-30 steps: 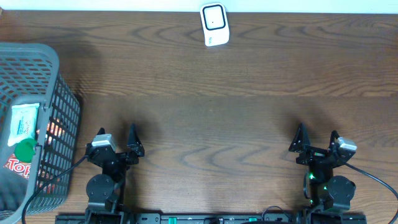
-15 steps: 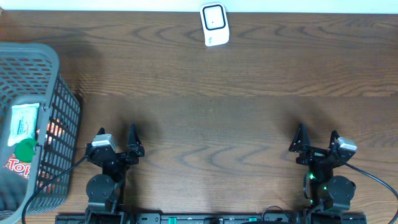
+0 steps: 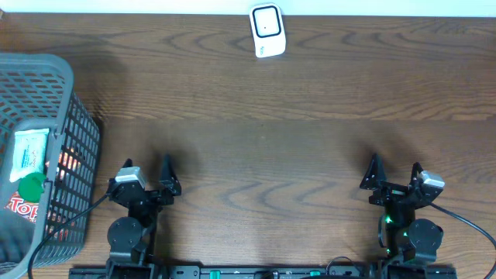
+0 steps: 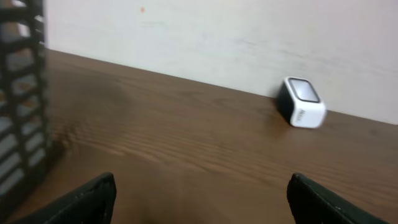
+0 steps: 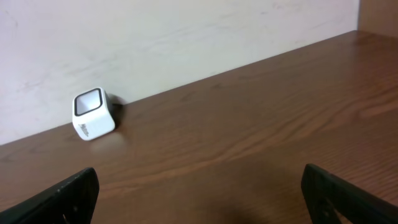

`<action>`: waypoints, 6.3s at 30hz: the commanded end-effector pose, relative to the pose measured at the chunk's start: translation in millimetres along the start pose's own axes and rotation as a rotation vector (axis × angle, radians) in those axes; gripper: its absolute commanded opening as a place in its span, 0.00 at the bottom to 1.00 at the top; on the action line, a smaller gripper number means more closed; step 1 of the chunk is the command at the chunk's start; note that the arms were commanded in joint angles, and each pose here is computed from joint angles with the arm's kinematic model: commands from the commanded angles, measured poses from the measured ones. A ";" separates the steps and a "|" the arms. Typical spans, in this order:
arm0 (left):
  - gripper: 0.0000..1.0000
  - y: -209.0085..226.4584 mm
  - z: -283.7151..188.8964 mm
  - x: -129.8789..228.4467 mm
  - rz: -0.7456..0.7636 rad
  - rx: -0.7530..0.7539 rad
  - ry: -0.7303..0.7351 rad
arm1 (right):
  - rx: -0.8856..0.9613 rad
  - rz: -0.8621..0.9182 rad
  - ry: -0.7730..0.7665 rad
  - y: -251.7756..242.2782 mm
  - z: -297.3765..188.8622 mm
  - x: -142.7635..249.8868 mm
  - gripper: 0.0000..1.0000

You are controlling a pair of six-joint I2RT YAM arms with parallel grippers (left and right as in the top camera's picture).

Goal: Scan the item barcode

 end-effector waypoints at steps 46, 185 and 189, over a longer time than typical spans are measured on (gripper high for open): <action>0.88 -54.4 43.4 -63.9 -0.091 0.021 0.694 | -0.003 0.003 0.012 0.5 0.5 1.9 0.99; 0.65 -28.6 1.3 -288.9 -0.815 -0.187 0.280 | -0.004 0.003 0.012 0.6 0.5 1.9 0.99; 0.66 -71.7 -2.6 -279.5 -0.745 -0.038 0.373 | -0.003 0.003 0.012 0.5 0.5 1.9 0.99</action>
Point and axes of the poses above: each gripper's point midway between its finger pads, its own z axis out along the fingers, its own y axis along the line the jaws close on, x = y × z, the point moved 10 cm from there along -z, back along the fingers, and after that the axes turned 9 degrees about -z, right-handed, at the moved point
